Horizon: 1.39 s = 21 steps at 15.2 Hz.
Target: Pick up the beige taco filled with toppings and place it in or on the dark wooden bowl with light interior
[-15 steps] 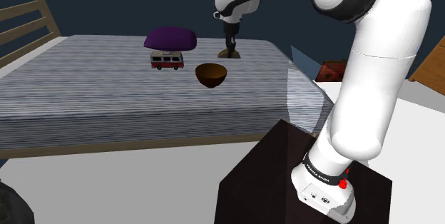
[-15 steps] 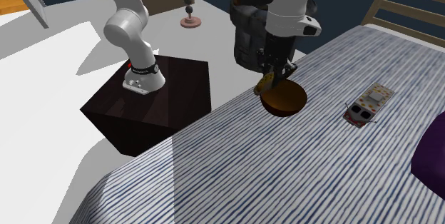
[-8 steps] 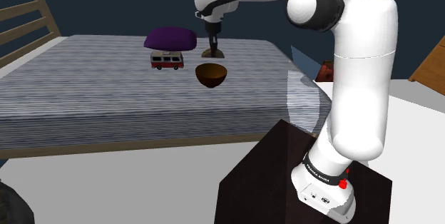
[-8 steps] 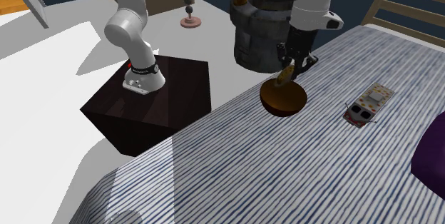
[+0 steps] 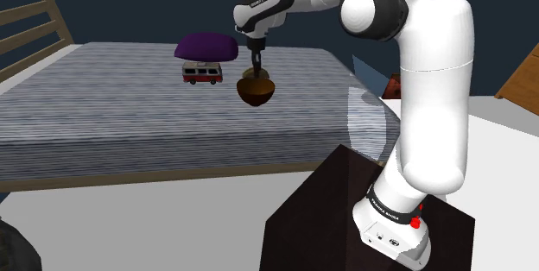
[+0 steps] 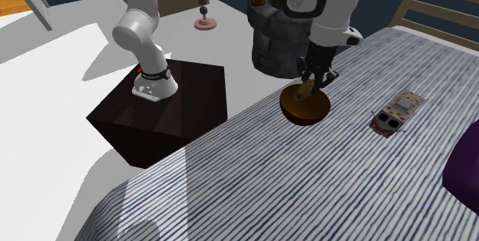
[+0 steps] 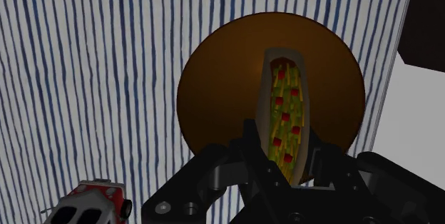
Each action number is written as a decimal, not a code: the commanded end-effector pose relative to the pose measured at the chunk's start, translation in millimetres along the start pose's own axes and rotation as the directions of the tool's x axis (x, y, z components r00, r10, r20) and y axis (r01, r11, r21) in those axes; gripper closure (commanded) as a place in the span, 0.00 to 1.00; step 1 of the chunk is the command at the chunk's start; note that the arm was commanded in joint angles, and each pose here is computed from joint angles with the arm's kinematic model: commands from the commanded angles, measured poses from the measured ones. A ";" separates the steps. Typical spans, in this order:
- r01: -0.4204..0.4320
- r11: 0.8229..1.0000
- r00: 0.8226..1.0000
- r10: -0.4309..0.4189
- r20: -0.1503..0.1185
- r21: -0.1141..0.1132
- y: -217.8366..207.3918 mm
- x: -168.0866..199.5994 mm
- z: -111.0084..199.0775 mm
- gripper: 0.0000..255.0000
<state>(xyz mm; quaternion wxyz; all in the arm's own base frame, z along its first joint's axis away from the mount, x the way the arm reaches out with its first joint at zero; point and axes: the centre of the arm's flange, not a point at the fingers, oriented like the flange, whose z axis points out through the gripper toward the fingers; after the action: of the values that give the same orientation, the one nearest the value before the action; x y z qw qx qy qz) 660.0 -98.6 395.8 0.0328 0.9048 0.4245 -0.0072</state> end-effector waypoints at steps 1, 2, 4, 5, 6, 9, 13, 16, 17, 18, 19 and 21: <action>0.000 1.000 1.000 0.000 0.000 -0.001 -0.3 0.1 10.0 1.00; 0.000 1.000 1.000 0.000 0.000 -0.001 -0.6 0.4 15.2 1.00; 0.000 1.000 1.000 0.000 0.000 -0.001 -1.2 0.8 25.8 1.00; 0.000 1.000 1.000 0.000 0.000 -0.001 -1.5 1.1 32.5 1.00; 0.000 1.000 1.000 0.000 0.000 -0.001 -1.6 1.0 32.5 1.00; 0.000 1.000 1.000 0.000 0.000 -0.001 -1.5 1.1 32.5 1.00; 0.000 1.000 1.000 0.000 0.000 -0.001 -1.5 1.1 32.5 1.00; 0.000 1.000 1.000 0.000 0.000 -0.001 -1.5 1.1 32.5 0.00; 0.000 1.000 1.000 0.000 0.000 -0.001 -1.5 1.1 32.5 0.00; 0.000 1.000 1.000 0.000 0.000 -0.001 -1.5 1.1 32.5 0.00; 0.000 1.000 1.000 0.000 0.000 -0.001 -1.5 1.1 32.5 0.00; 0.000 1.000 1.000 0.000 0.000 -0.001 -1.6 1.1 6.1 0.00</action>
<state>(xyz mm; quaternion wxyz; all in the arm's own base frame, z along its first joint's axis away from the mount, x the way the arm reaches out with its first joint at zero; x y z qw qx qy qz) 658.9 -98.0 377.9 0.0331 0.9048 0.4245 -0.0068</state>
